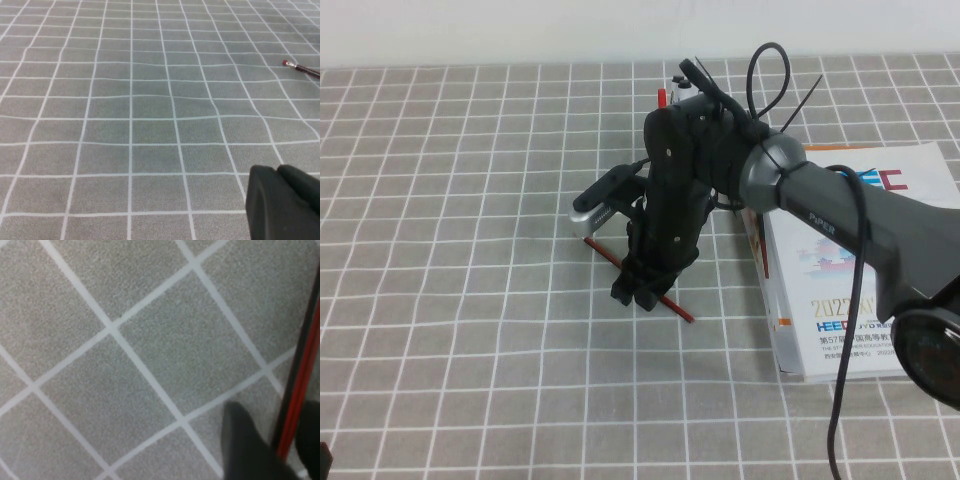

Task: Put the pen into the pen holder
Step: Pick up the pen on the table, then place the pen onto the pen holder

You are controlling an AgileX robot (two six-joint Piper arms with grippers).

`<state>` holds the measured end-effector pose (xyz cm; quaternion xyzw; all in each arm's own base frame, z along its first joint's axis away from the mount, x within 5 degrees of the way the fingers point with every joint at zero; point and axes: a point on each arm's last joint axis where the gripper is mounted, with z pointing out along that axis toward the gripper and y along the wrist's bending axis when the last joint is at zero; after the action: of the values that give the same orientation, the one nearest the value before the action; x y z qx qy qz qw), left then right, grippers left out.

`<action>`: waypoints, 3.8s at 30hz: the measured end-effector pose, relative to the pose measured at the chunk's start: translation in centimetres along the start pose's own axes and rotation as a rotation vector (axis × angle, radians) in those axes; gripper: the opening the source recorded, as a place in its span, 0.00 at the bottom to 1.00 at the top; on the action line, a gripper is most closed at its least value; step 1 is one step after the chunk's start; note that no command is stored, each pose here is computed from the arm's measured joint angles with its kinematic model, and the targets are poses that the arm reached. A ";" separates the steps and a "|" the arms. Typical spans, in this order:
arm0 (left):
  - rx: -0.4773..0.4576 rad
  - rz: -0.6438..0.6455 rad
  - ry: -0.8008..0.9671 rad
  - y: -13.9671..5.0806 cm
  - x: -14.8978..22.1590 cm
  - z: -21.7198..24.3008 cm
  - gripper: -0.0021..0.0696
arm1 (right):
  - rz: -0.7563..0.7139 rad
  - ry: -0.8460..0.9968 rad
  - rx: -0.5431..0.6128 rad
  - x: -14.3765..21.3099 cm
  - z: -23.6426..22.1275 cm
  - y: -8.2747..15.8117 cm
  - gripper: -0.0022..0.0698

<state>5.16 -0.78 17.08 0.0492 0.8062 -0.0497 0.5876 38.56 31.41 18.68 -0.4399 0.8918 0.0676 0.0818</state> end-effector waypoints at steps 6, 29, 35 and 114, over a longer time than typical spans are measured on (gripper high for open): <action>0.000 0.000 0.000 0.0 0.0 0.0 0.02 | -0.002 0.002 0.000 0.0 0.1 0.0 0.18; 0.000 0.000 0.000 0.0 0.0 0.0 0.02 | 0.139 -0.113 -0.126 0.5 -5.3 0.2 0.01; 0.000 0.000 0.000 0.0 0.0 0.0 0.02 | 0.064 -0.082 0.025 0.6 -5.6 0.5 0.05; 0.000 0.000 0.000 0.0 0.0 0.0 0.02 | 0.385 -1.283 0.273 3.9 -6.2 -6.4 0.04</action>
<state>5.16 -0.78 17.08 0.0492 0.8062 -0.0497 0.5876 40.74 23.34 23.66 -0.1321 0.7298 0.2151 0.6353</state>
